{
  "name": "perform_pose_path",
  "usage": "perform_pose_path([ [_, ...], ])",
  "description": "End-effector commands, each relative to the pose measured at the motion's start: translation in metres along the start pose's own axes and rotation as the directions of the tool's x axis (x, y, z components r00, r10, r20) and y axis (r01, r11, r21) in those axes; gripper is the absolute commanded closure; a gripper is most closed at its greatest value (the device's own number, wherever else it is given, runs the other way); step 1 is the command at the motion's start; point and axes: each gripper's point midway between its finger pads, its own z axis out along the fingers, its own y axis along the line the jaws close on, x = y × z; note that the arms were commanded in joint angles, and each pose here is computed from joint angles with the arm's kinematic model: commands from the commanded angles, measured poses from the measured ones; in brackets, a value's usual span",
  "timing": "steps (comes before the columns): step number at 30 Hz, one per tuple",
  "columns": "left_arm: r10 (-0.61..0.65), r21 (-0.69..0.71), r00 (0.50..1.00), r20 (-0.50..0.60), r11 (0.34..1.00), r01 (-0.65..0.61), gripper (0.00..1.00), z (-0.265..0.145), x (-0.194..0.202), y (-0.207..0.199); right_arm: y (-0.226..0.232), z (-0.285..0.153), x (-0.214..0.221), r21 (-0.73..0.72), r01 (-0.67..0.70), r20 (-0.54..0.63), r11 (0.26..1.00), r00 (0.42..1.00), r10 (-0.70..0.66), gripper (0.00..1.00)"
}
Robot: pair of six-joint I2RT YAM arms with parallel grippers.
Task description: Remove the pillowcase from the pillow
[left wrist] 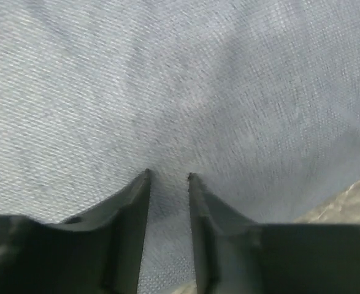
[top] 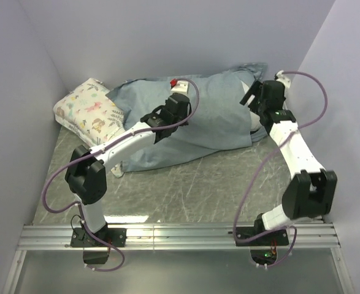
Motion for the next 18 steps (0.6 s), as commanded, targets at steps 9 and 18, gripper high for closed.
perform_pose_path([
  [9, 0.039, 0.032, 0.999, 0.038, 0.999, -0.04, 0.07, -0.003, -0.038, -0.008, -0.079, 0.074, 0.046, 0.209, -0.151, -0.05, 0.966, 0.985, 0.164, 0.07],
  [18, 0.035, 0.095, 0.998, 0.047, 0.995, -0.04, 0.07, -0.007, -0.045, -0.02, -0.088, 0.076, 0.053, 0.141, -0.317, -0.035, 0.938, 0.945, 0.324, 0.07],
])
